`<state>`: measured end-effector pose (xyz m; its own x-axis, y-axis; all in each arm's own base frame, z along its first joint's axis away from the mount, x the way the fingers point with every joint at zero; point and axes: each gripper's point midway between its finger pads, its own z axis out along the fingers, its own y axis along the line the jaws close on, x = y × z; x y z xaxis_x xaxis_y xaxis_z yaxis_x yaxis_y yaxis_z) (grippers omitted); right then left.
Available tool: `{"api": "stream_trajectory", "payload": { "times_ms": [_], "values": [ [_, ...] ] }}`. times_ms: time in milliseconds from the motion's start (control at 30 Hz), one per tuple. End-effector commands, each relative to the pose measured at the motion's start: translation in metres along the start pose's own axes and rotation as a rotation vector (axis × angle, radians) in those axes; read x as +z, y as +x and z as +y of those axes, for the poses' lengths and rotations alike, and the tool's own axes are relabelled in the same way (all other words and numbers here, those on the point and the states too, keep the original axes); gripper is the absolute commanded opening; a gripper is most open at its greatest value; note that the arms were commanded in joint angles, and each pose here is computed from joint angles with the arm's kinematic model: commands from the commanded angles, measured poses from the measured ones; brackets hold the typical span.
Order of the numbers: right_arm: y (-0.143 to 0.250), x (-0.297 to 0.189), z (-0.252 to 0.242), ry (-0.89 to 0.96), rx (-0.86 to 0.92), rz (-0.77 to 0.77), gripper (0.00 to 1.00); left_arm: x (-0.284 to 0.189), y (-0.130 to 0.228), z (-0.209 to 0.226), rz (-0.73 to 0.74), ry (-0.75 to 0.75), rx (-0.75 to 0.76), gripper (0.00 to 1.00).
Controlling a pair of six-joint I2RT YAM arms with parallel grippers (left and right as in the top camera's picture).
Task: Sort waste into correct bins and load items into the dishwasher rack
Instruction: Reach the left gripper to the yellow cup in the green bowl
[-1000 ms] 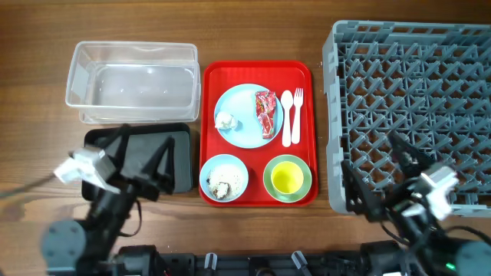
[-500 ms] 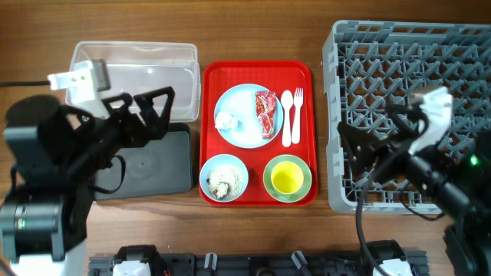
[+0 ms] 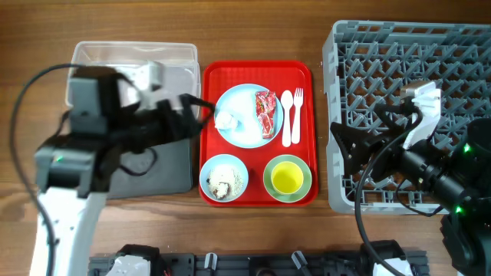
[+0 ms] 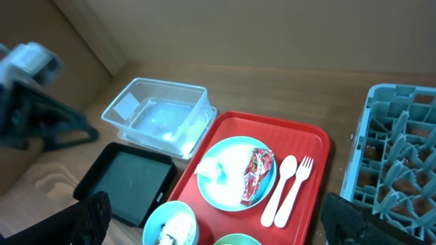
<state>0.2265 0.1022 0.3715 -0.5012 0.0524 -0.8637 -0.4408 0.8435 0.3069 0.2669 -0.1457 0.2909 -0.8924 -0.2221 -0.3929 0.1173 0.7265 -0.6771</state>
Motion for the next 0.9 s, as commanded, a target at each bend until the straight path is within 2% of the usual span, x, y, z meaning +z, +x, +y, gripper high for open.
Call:
{"api": "stream_trajectory", "payload": {
  "times_ms": [0,67,200,400,567,633,867],
  "values": [
    [-0.01,-0.005,0.007,-0.023,0.03,-0.035,1.0,0.047,0.034,-0.017,0.159,-0.054,0.15,0.95],
    [-0.012,-0.005,0.007,-0.024,0.047,-0.04,1.0,0.068,0.044,-0.008,0.172,-0.186,0.219,1.0],
    [-0.011,-0.005,0.007,-0.024,0.079,-0.04,1.0,0.108,0.069,0.002,0.217,-0.371,0.315,1.0],
    [-0.011,-0.005,0.007,-0.025,0.112,-0.036,1.0,0.16,0.122,0.01,0.402,-0.433,0.403,0.8],
    [-0.009,-0.005,0.006,-0.023,0.119,-0.031,1.0,0.194,0.135,0.016,0.44,-0.441,0.417,0.74],
    [-0.01,-0.005,0.006,-0.023,0.121,-0.031,1.0,0.202,0.139,0.018,0.456,-0.432,0.404,0.66],
    [-0.009,-0.005,0.006,-0.023,0.13,-0.03,1.0,0.222,0.156,0.028,0.512,-0.451,0.412,0.29]
  ]
}}
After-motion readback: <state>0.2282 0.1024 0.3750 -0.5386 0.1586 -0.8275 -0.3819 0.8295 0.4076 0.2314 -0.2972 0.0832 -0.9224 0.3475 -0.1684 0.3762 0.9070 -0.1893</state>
